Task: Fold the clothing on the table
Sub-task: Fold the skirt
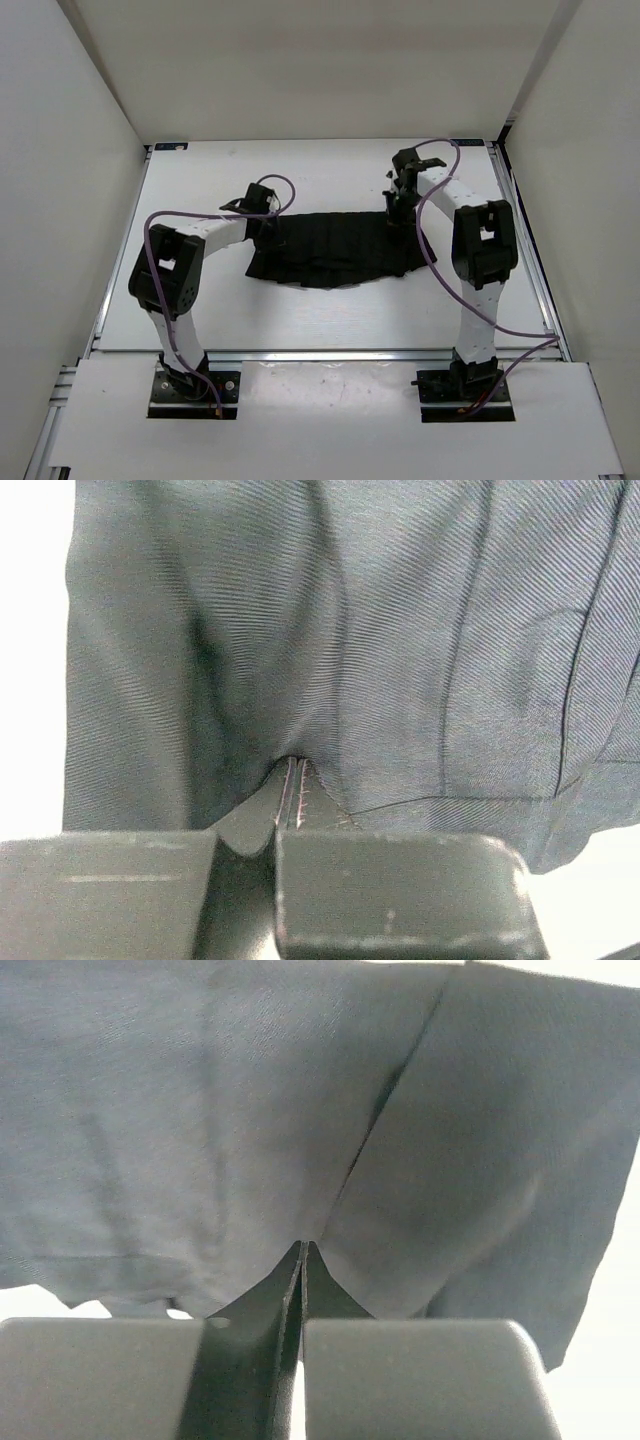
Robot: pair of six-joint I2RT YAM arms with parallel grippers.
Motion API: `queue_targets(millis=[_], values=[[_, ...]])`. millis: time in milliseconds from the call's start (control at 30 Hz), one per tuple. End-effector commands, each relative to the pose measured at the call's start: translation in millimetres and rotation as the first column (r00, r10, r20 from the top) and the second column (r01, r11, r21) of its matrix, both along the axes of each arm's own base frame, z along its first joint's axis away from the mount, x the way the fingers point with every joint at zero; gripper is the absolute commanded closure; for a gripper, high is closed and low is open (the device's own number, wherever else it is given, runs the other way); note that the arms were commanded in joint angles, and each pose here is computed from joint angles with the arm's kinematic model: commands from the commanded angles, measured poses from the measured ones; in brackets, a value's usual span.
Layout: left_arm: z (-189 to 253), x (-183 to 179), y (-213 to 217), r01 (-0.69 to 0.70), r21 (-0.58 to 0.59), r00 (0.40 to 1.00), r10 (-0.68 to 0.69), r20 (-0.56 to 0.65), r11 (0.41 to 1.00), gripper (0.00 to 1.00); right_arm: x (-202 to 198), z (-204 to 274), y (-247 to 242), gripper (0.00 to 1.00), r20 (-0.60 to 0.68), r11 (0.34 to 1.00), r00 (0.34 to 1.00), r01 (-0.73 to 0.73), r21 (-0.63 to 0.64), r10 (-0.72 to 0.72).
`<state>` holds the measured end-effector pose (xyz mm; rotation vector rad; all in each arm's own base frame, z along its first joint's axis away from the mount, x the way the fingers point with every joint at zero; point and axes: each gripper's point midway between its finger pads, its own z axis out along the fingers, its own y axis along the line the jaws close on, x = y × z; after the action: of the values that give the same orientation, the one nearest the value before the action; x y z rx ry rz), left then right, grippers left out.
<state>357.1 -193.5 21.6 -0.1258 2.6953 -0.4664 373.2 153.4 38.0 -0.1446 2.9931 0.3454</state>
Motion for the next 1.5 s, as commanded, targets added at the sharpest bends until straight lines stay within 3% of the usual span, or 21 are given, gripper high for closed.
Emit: queue_targets(millis=[0,133,367,500,633,767,1000,1467], values=[[23.6,3.4,19.5,-0.025,0.027,0.998,0.023,0.055,0.999,1.00,5.1,44.0,5.0,1.00,0.100,0.998,0.993,-0.054,-0.038,0.057],[25.6,-18.8,24.9,-0.010,0.000,1.000,0.010,0.018,1.000,1.00,0.6,61.7,8.9,1.00,0.109,0.996,0.991,-0.074,-0.057,0.080],[58.1,-39.1,11.9,-0.021,-0.188,0.997,0.035,0.070,0.982,1.00,-2.3,92.7,77.4,1.00,0.171,0.957,0.968,-0.217,0.193,0.185],[52.1,-43.3,28.5,-0.034,-0.085,0.997,0.041,0.073,0.996,1.00,-9.6,114.6,144.7,1.00,0.172,0.828,0.951,-0.307,0.470,0.255],[56.1,-42.3,64.2,-0.104,0.059,0.988,0.096,0.122,0.993,1.00,-16.5,101.7,191.5,1.00,0.132,0.751,0.945,-0.320,0.578,0.301],[61.0,-44.6,94.6,-0.171,0.126,0.979,0.153,0.137,0.977,1.00,-34.6,73.9,220.1,1.00,0.071,0.729,0.930,-0.329,0.600,0.361],[68.4,-57.4,116.8,-0.223,0.102,0.967,0.207,0.148,0.969,1.00,-65.1,31.9,256.2,1.00,0.037,0.699,0.890,-0.382,0.604,0.454],[55.4,-87.9,126.7,-0.233,0.103,0.968,0.220,0.119,0.967,1.00,-125.2,-33.6,241.0,1.00,-0.067,0.770,0.838,-0.462,0.440,0.541]])
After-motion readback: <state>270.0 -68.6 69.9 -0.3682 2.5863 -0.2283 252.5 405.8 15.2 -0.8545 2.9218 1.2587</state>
